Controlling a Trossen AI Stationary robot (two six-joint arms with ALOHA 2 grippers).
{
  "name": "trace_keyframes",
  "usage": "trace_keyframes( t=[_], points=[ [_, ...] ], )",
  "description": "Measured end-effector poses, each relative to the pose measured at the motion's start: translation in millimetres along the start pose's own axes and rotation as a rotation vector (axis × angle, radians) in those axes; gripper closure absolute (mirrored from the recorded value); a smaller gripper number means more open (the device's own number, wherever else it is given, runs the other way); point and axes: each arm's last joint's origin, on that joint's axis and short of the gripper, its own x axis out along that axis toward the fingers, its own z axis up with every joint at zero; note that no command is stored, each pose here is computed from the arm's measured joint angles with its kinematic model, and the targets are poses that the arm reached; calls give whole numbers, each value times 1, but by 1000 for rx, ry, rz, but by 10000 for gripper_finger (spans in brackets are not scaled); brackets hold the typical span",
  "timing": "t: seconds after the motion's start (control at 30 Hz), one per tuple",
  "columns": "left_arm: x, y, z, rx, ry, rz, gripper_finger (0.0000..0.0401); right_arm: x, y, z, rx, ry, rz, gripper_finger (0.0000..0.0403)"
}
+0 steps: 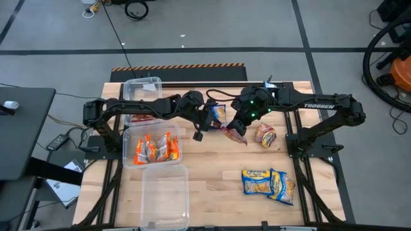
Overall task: Sort Maruchan noodles
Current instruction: Put the red noodle pack into the top transparent bin
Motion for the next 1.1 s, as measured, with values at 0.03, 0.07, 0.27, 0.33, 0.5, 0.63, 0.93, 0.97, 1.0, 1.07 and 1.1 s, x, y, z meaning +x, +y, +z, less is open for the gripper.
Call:
trace_keyframes(
  t=[0.03,0.07,0.27,0.33,0.5,0.63,0.93,0.97,1.0,1.07,1.1],
  points=[
    [0,-1,1,2,-2,-4,318,0,0,0,-1,-3,2,398],
    [1,-2,1,3,-1,-5,332,0,0,0,-2,-5,3,398],
    [2,-2,2,-43,31,59,392,0,0,1,-5,-13,-1,387],
    [1,-2,1,-52,43,78,394,0,0,1,-6,-15,1,373],
    [-13,-1,10,-50,43,110,397,-5,2,2,-18,7,66,309],
    [-38,2,18,-51,61,136,398,-26,2,11,-19,-43,70,262],
    [-127,11,17,-82,277,270,400,-75,13,30,-125,-292,-13,244],
    [-139,10,13,-79,344,294,400,-77,13,30,-137,-315,-33,244],
    [-151,10,10,-76,407,328,400,-78,13,30,-144,-337,-54,244],
    [-174,8,2,-99,540,384,400,-79,12,31,-153,-359,-92,245],
    [-186,7,-2,-114,595,413,400,-78,12,31,-153,-361,-104,245]
  ],
)
